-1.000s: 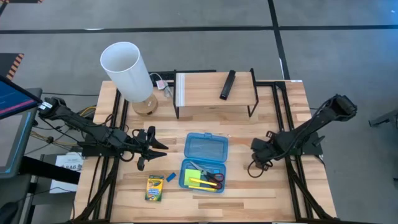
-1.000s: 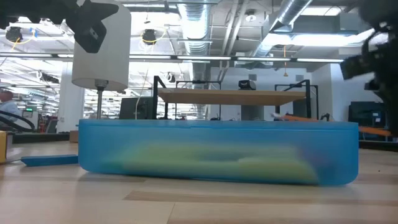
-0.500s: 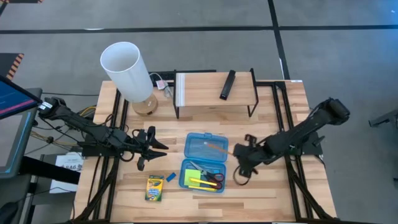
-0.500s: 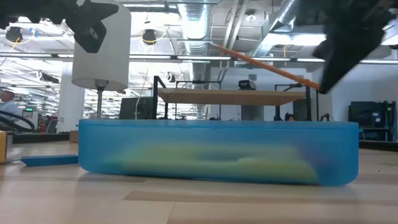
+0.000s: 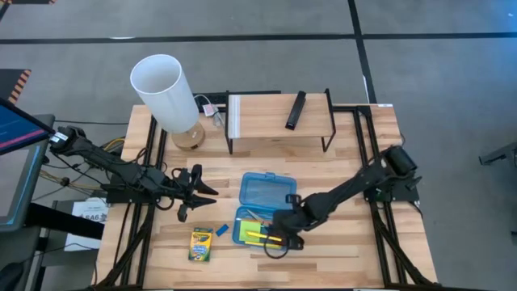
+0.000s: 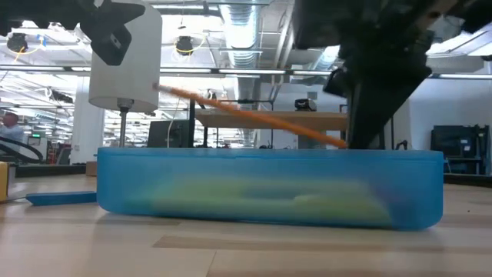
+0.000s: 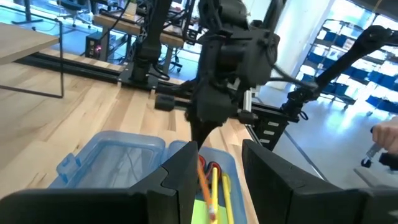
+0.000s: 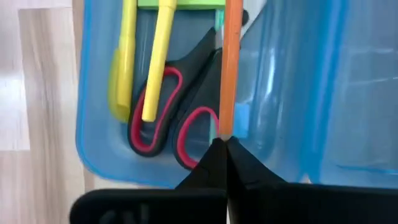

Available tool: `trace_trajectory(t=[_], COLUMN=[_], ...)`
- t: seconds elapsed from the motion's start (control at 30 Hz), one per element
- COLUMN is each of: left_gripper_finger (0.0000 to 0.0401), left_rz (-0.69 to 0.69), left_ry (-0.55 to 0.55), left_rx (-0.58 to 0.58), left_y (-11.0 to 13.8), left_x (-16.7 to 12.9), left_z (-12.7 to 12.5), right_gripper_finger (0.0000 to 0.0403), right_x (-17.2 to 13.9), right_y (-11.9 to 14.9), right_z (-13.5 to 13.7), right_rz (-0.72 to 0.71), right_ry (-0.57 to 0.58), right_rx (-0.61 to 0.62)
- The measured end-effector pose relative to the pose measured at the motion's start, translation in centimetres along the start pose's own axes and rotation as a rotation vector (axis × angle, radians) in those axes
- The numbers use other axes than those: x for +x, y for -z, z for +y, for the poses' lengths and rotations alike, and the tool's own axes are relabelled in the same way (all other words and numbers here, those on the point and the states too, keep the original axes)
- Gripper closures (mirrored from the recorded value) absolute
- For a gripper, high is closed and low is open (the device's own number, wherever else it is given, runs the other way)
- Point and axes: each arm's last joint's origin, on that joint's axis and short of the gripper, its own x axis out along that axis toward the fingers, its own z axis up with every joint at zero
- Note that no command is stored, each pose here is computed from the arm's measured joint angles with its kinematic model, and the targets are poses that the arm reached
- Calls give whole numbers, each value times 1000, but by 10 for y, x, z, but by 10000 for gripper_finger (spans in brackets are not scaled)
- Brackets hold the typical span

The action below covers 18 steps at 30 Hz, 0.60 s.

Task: Pack school essentials
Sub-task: Put the brown pencil into the blue supply box

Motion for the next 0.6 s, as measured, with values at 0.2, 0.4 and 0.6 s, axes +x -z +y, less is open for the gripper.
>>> trace_trajectory(t=[0.2,0.4,0.6], left_gripper_finger=[287,287,287], left_rz=[6,18,78], left_ry=[11,35,66], left_rx=[0,-10,-48], left_y=[0,1,-3], left_x=[0,0,1], left_z=[0,-1,-4], right_gripper_finger=[330,256,229], right_x=[7,-8,-43], right_y=[-6,-7,-8], right_z=[-3,-4,-3], right_rz=[29,7,-139], right_ry=[-27,-37,31], right_rx=[22,26,22])
